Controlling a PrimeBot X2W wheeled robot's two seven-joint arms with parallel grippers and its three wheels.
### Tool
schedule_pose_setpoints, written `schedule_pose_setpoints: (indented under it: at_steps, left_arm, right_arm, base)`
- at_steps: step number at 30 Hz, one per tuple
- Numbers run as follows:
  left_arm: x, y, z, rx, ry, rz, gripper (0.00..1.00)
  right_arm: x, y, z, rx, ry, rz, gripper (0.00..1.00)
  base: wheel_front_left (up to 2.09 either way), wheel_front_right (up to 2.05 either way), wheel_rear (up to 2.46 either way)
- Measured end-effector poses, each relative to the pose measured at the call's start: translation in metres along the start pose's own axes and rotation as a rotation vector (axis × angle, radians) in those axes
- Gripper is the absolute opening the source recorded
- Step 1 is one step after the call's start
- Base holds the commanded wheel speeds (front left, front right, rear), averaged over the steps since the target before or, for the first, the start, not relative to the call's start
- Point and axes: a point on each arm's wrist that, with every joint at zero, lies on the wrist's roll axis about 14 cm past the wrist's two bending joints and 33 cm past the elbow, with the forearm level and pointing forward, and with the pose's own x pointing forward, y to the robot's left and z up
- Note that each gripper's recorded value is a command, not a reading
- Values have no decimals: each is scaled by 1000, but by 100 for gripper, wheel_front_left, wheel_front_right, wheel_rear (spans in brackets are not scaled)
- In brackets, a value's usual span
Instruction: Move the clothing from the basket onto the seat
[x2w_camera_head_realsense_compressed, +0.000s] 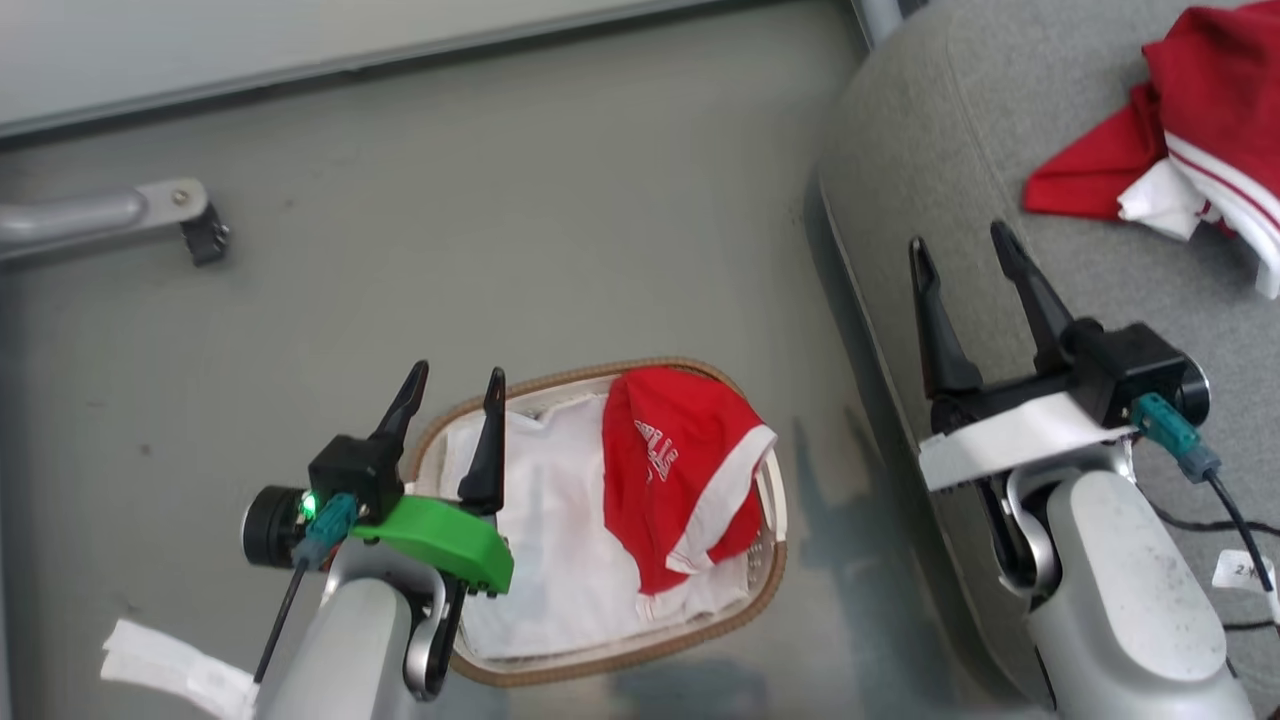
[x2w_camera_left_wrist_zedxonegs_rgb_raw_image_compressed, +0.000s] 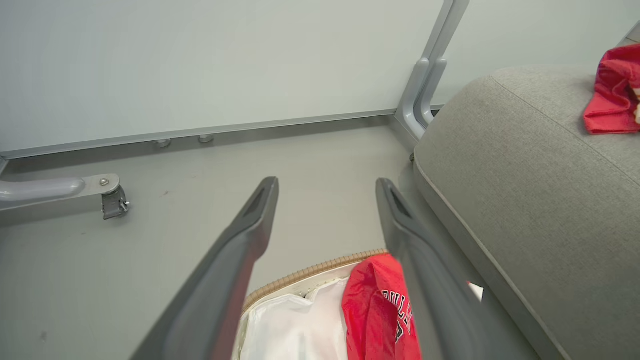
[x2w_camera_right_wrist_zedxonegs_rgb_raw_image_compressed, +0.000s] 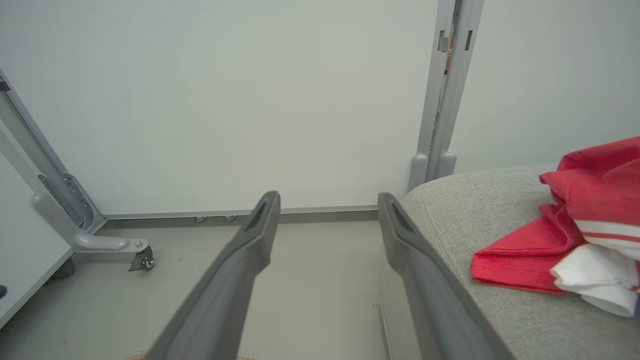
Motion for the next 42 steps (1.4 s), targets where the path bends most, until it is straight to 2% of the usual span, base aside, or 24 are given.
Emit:
schedule_pose_setpoints:
  at_steps: [13, 19, 28, 42]
  left_arm:
    - [59, -34, -103, -66, 275, -164, 100]
    - [66, -45, -153, -112, 407, -200, 100]
    - [60, -80, -213, -155, 572, -312, 100]
    - [69, -74, -268, -137, 688, -309, 100]
  right_arm:
    - [27, -32, -22, 8, 2, -49, 100]
    - [31, -43, -39, -13, 31, -64, 100]
    - [28, -65, -62, -49, 85, -106, 100]
    - [32, -81, -87, -80, 128, -124, 100]
  base:
    - [0, 0, 0]
    - [0, 0, 0]
    - [0, 0, 0]
    - [0, 0, 0]
